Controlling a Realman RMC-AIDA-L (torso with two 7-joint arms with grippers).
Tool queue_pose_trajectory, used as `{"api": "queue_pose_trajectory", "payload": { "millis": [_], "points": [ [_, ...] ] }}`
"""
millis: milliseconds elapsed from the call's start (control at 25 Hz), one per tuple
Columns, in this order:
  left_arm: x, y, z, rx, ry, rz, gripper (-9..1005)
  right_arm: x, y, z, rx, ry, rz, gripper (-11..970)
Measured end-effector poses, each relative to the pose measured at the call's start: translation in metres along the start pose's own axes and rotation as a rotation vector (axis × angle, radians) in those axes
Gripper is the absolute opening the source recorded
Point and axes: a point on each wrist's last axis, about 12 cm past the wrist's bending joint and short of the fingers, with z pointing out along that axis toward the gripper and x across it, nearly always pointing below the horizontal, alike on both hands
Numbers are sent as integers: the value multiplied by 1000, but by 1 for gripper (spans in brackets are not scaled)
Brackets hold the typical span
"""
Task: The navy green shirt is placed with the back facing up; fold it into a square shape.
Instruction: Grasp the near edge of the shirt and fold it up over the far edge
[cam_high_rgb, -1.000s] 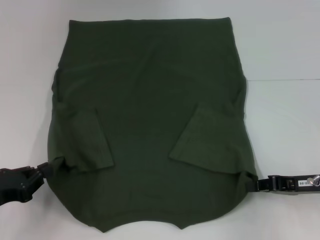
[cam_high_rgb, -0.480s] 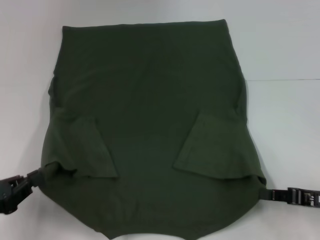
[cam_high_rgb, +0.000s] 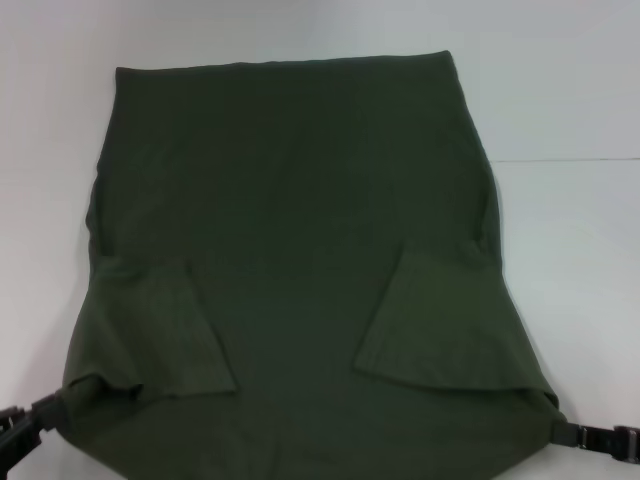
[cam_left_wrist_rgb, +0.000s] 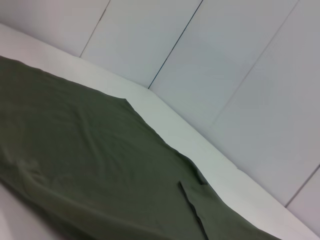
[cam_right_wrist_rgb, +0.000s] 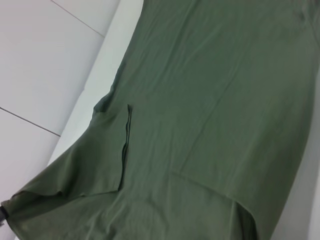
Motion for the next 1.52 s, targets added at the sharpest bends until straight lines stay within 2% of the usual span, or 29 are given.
{"api": "queue_pose_trajectory", "payload": {
  "millis": [280, 520, 760, 920, 1120, 1280, 1520],
  "points": [
    [14, -9, -15, 22, 3, -31, 40, 20, -1, -19, -28, -30, 14, 30],
    [23, -14, -22, 22, 1, -54, 40, 26, -1, -27, -45, -36, 16, 30],
    [29, -20, -28, 37, -7, -73, 40, 26, 0, -33, -53, -33, 21, 30],
    [25, -18, -28, 34, -17, -71, 40, 14, 1, -34, -52, -64, 16, 31],
    [4, -7, -15, 40, -33, -38, 40, -16, 4, -27, -51, -113, -32, 31],
    [-21, 3, 8, 51, -36, -6, 40, -46, 7, -16, -38, -139, -82, 31],
    [-70, 23, 50, 52, -34, 39, 40, -90, 12, -2, 6, -176, -119, 31]
  ]
}}
